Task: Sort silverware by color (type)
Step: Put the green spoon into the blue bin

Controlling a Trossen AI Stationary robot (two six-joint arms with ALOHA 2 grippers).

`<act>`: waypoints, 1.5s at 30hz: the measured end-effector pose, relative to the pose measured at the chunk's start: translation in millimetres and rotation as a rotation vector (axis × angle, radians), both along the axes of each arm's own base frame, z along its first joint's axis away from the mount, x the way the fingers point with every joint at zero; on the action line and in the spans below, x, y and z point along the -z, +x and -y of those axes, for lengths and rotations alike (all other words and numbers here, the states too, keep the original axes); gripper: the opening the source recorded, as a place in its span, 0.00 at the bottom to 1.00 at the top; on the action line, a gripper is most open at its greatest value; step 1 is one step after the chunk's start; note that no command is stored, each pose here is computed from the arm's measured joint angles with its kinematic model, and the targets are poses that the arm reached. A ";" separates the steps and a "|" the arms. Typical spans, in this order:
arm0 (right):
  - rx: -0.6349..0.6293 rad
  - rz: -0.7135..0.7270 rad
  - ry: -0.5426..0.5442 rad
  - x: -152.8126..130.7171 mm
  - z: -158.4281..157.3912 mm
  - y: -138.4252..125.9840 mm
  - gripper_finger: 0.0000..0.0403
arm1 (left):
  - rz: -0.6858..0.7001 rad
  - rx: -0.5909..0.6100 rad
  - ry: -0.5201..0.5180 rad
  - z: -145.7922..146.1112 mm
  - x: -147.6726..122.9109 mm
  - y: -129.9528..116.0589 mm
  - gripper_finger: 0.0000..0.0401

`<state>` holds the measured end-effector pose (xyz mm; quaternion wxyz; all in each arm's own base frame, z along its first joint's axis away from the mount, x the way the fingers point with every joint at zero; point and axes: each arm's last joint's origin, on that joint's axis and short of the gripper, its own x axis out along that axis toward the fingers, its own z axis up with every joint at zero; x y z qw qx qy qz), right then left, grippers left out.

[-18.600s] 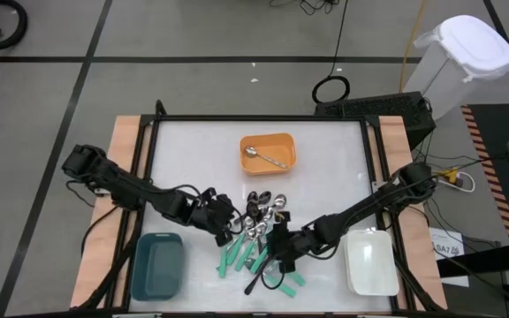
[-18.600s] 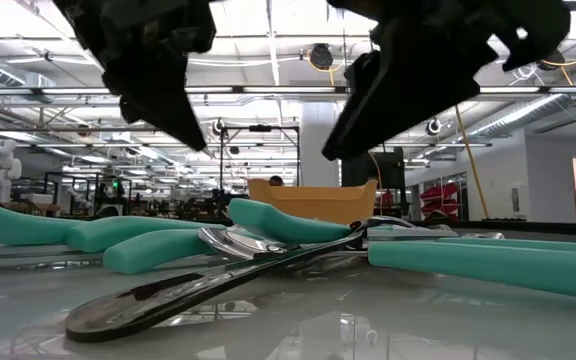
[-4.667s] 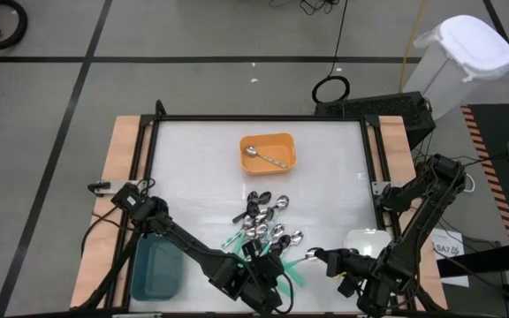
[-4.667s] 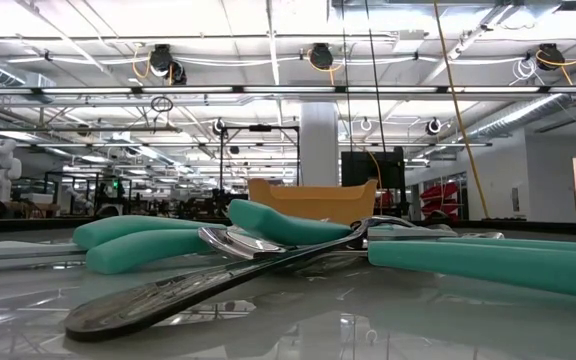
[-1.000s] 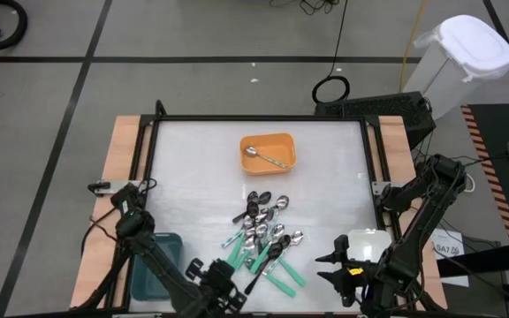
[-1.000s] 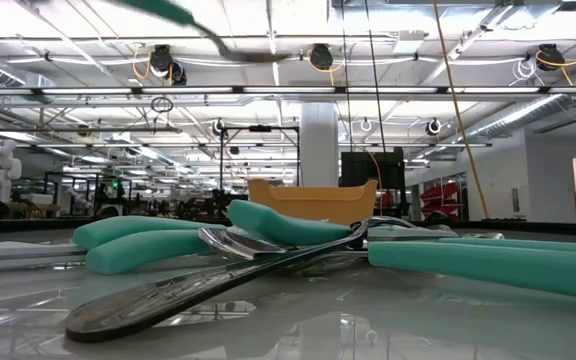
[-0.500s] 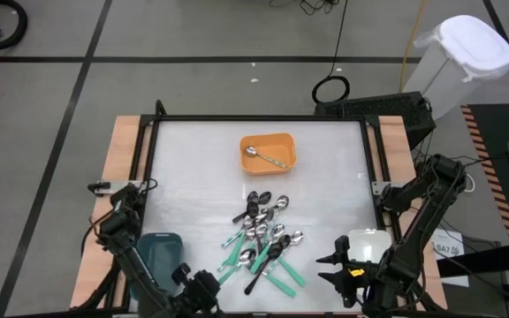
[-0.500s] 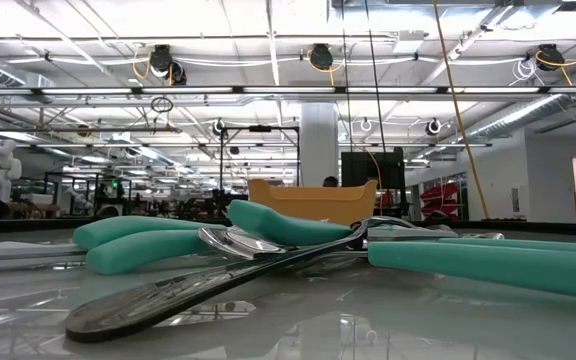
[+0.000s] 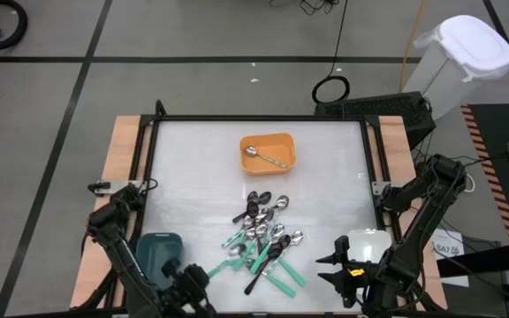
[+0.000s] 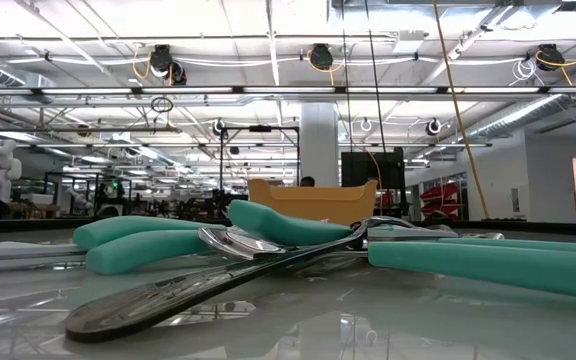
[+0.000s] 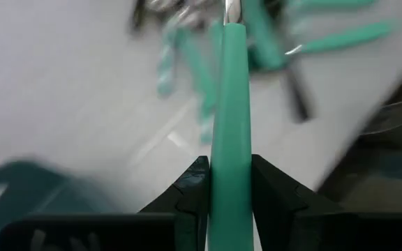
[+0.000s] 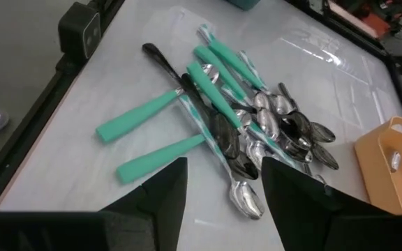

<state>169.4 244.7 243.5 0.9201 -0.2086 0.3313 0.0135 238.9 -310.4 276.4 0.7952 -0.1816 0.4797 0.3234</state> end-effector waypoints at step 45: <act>-0.004 0.001 0.018 -0.6 -1.2 0.6 0.44 | -0.165 -0.452 -0.058 11.2 57.2 -109.8 0.19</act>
